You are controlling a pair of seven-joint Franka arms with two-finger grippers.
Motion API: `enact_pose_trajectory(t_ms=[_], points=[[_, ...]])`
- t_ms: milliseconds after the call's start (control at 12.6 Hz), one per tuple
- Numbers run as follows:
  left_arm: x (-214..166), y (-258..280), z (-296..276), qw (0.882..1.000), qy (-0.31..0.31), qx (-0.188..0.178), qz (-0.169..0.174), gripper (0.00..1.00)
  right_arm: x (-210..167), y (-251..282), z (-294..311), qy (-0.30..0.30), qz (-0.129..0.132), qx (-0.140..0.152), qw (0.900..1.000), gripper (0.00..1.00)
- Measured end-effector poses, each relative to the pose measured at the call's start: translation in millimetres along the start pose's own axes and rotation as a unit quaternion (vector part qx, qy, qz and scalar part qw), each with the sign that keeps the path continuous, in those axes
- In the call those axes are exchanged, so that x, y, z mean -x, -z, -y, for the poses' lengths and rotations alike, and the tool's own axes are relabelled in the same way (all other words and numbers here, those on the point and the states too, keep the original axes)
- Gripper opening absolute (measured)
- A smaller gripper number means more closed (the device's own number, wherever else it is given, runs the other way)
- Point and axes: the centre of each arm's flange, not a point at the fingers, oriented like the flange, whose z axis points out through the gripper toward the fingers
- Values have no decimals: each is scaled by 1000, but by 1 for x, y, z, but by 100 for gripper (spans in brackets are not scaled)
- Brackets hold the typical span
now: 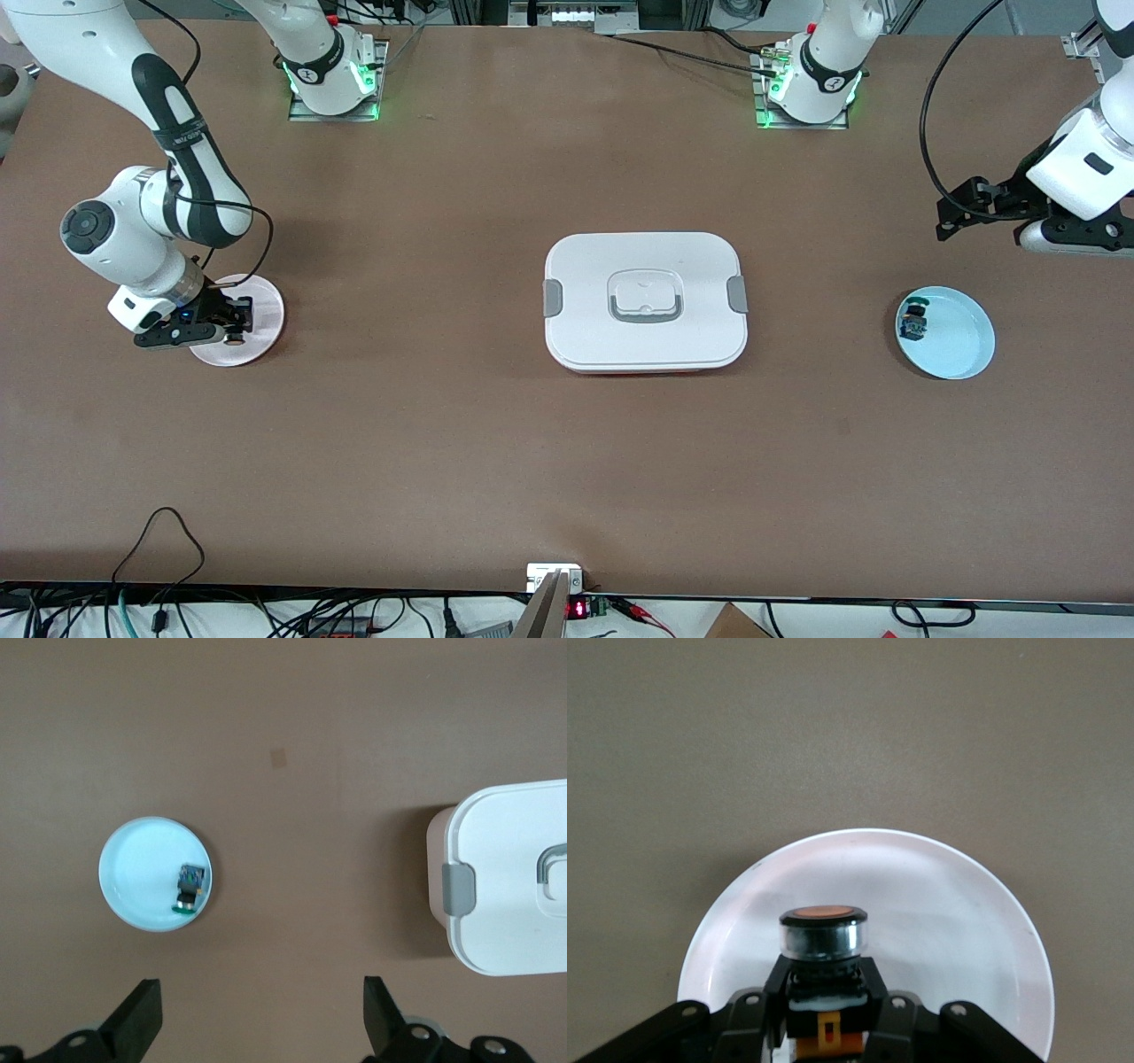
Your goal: Transfer orange switch to right arm and place
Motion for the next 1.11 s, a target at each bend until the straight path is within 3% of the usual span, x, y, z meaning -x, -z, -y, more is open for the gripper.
enact_pose_trajectory(t_ms=[396, 554, 712, 871, 1108], points=[[-10, -2, -4, 1000, 7, -1, 7, 100, 6, -11, 1, -5, 9, -2, 1000, 34], [-12, 2, -14, 1000, -1, -1, 2, 100, 6, -11, 2, -6, 9, -2, 1000, 39], [-11, 6, -25, 1000, -10, -1, -2, 100, 5, -10, 2, -7, 8, -2, 1000, 60], [-12, 6, -27, 1000, -11, -1, -1, 100, 4, -6, 1, -6, 5, -1, 1000, 65], [-12, 5, -31, 1000, -15, -1, 0, 100, -5, 18, 5, -2, 1, -3, 1000, 93]])
